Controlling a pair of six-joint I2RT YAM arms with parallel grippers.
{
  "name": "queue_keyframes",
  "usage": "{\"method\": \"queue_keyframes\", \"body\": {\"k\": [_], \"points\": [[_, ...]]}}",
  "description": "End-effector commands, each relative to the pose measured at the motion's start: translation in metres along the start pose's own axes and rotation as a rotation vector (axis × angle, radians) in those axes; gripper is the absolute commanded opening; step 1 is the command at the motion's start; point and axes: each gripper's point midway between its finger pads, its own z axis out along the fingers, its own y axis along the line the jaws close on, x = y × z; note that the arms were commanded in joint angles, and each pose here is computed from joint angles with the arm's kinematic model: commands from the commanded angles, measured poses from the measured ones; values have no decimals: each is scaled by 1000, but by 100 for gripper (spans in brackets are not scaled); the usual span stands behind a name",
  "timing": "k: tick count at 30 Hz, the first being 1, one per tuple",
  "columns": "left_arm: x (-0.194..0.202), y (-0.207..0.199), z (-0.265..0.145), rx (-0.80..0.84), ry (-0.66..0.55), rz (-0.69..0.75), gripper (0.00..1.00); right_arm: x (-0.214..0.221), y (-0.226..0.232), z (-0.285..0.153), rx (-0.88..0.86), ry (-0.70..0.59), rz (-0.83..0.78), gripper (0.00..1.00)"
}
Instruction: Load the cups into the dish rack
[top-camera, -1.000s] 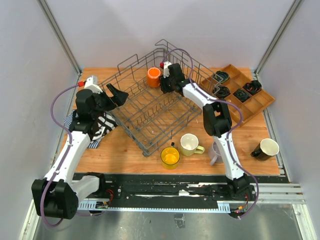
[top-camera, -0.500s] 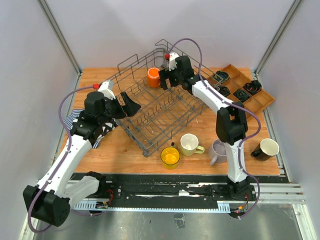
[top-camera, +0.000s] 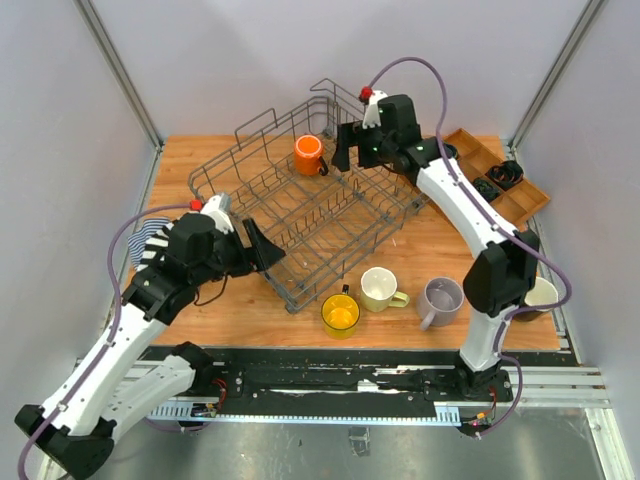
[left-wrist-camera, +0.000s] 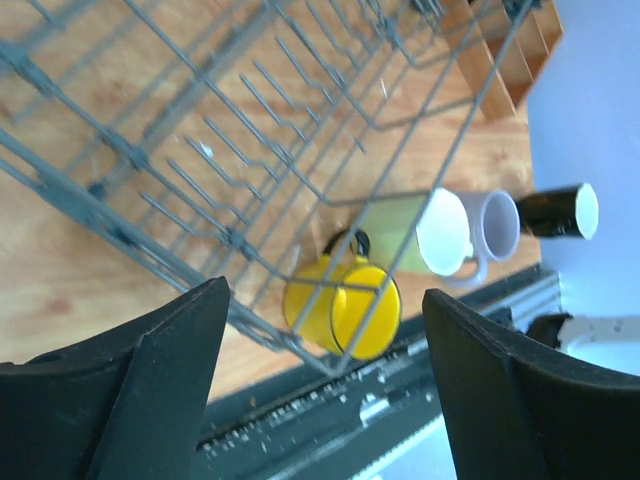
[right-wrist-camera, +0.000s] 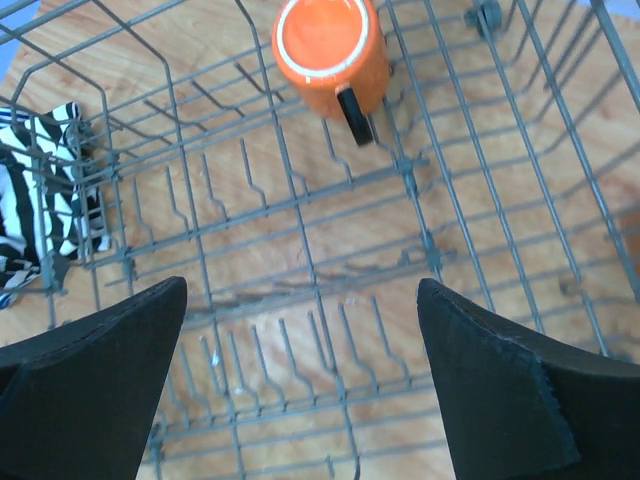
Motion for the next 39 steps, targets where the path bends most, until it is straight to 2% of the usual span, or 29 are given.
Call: {"method": "queue_keyframes", "body": {"k": [1,5,9,14,17,21,23,27,34,39], "points": [[36,-8,-20,-12,84,-71,81,21,3,-56,40,77,113,98],[57,-12,-34,-10,127,-110,77,28,1,-103,107,2,113,99],[70,-23,-37,13,159,-123,71,40,-5,-139,165,-4,110,99],[101,-52,-22,31,189,-56,70,57,-8,-164,192,3,112,98],[122,-62,-4,-57,182,5,70,65,-8,-172,193,35,105,99],[145,-76,-3,-115,165,8,65,72,-2,-186,180,39,131,99],[156,-75,-2,-171,159,-32,59,74,0,-195,170,22,142,99],[180,-78,3,-237,173,-85,55,76,1,-212,177,3,133,99],[213,-88,12,-321,196,-253,54,81,0,-238,195,-21,122,98],[219,-85,9,-374,145,-410,55,89,-2,-249,202,-23,108,98]]}}
